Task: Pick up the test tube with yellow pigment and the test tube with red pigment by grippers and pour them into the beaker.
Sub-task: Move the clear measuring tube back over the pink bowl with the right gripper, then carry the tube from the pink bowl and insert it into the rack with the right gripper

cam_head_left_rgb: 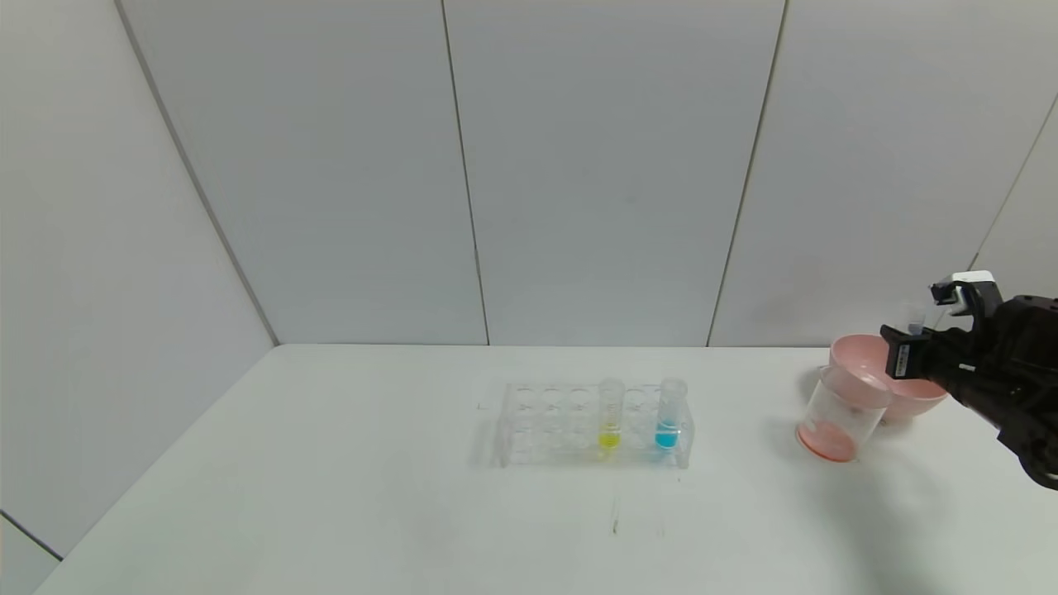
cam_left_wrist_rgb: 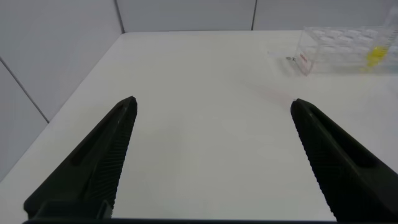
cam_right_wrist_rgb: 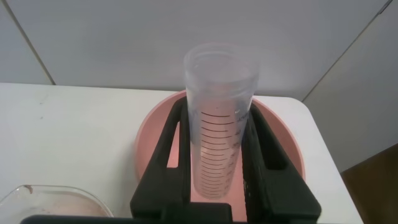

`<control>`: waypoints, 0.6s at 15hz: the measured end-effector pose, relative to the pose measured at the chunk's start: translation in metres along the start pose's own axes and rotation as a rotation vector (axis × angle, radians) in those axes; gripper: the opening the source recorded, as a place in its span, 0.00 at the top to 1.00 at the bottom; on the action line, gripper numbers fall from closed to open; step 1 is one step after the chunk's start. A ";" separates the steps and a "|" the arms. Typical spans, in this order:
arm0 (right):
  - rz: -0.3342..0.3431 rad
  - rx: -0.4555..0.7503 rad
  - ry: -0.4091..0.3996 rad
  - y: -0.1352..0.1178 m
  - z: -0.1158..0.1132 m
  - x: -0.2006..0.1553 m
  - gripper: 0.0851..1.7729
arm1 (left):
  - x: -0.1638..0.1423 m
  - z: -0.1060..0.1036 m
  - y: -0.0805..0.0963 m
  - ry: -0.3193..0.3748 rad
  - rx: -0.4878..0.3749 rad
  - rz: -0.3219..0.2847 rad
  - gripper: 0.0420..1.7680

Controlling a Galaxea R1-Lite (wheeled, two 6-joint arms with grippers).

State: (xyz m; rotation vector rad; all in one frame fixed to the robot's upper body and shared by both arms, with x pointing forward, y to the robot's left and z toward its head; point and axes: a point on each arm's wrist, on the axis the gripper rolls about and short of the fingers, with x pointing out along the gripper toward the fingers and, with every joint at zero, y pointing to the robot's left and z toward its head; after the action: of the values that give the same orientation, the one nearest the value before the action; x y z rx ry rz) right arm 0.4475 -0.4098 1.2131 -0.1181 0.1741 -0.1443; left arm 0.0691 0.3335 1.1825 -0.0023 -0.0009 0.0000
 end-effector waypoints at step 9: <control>-0.025 0.006 0.015 -0.005 -0.004 0.003 0.27 | 0.000 0.000 0.000 0.000 0.000 0.000 0.00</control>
State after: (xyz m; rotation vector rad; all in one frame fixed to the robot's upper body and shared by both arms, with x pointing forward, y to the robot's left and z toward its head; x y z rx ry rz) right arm 0.4492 -0.4152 1.2093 -0.1134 0.1869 -0.1702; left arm 0.0691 0.3335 1.1825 -0.0028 -0.0009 0.0000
